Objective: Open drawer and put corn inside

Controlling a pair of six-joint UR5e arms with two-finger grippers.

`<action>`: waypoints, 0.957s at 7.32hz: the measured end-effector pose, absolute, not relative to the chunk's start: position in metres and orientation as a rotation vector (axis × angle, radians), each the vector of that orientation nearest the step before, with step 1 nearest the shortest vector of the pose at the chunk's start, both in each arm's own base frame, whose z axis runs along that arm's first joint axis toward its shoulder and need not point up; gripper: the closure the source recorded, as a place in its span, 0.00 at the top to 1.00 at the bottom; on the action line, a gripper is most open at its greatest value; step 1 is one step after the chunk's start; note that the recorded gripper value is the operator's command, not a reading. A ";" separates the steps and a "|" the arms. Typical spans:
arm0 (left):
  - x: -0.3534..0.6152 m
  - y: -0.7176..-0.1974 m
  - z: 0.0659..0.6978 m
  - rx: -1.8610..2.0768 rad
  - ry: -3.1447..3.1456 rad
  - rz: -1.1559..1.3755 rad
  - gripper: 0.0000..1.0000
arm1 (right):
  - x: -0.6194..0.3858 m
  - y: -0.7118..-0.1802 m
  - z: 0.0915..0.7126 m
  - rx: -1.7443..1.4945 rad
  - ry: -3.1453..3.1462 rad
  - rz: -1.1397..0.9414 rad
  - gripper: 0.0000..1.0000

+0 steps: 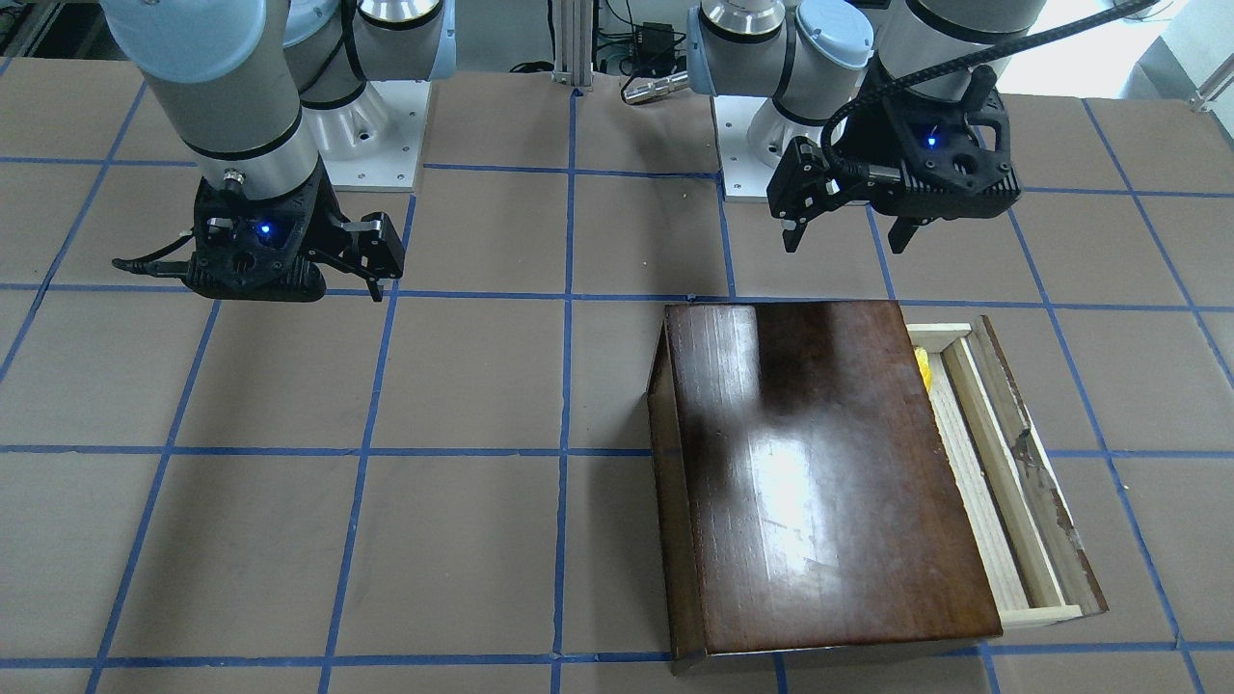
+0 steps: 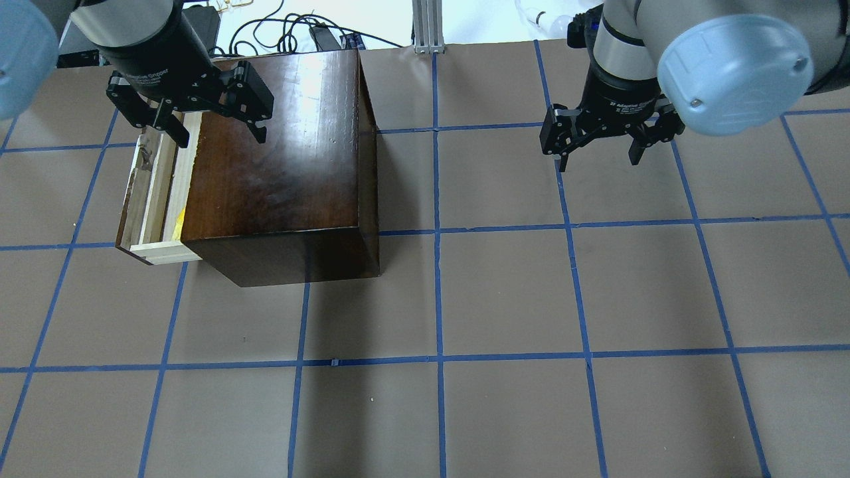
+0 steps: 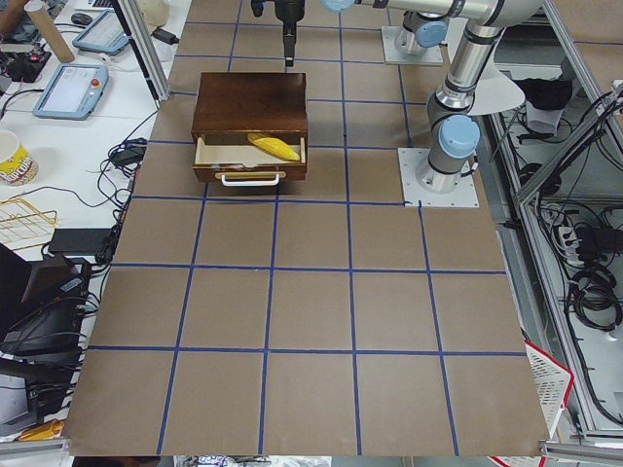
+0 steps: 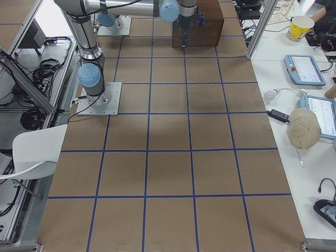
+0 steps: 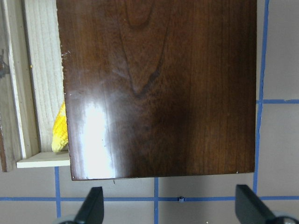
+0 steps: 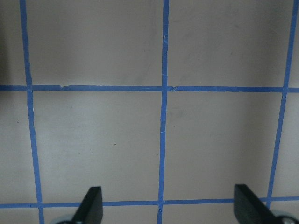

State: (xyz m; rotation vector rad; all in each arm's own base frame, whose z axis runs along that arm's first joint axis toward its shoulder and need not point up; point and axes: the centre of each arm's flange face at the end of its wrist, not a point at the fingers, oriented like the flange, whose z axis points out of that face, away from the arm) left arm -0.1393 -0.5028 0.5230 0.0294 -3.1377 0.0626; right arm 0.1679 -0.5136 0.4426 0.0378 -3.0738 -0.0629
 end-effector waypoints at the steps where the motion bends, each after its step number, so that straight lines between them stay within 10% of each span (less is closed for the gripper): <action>1: -0.138 -0.505 0.523 0.016 -3.137 0.086 1.00 | 0.168 -0.514 0.443 0.038 -3.073 -0.062 1.00; 7: -0.124 -0.509 0.523 -0.104 -3.138 0.105 1.00 | 0.168 -0.514 0.443 0.038 -3.072 -0.063 1.00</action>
